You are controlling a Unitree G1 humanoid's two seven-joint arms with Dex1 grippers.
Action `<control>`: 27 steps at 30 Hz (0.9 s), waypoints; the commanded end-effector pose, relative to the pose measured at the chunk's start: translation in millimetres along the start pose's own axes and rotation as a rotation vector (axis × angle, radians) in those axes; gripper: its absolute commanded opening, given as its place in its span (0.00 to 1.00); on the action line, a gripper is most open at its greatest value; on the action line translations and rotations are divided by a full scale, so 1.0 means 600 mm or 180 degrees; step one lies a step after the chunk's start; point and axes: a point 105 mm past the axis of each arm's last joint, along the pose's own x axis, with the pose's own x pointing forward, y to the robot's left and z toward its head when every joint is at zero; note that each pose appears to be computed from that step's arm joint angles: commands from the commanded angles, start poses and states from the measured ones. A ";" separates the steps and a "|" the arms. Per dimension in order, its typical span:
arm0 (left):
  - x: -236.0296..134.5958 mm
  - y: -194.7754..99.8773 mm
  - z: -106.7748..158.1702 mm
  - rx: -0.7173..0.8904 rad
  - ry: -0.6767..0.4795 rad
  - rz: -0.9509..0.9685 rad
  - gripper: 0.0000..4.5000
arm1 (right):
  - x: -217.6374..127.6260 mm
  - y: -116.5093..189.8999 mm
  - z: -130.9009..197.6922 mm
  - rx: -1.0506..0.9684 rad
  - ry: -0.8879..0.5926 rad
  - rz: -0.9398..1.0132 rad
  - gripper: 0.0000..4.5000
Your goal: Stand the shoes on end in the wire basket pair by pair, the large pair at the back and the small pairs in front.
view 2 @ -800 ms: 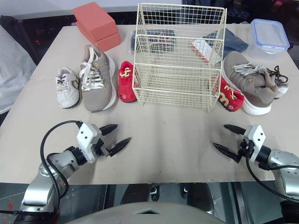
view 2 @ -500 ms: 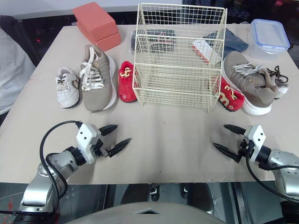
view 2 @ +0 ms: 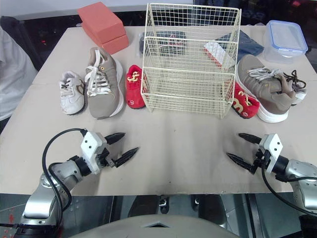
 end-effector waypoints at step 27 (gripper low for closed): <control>-0.082 0.017 0.258 0.0560 -0.1225 -0.0722 0.99 | 0.162 0.033 0.304 -0.1359 -0.0093 0.1220 1.00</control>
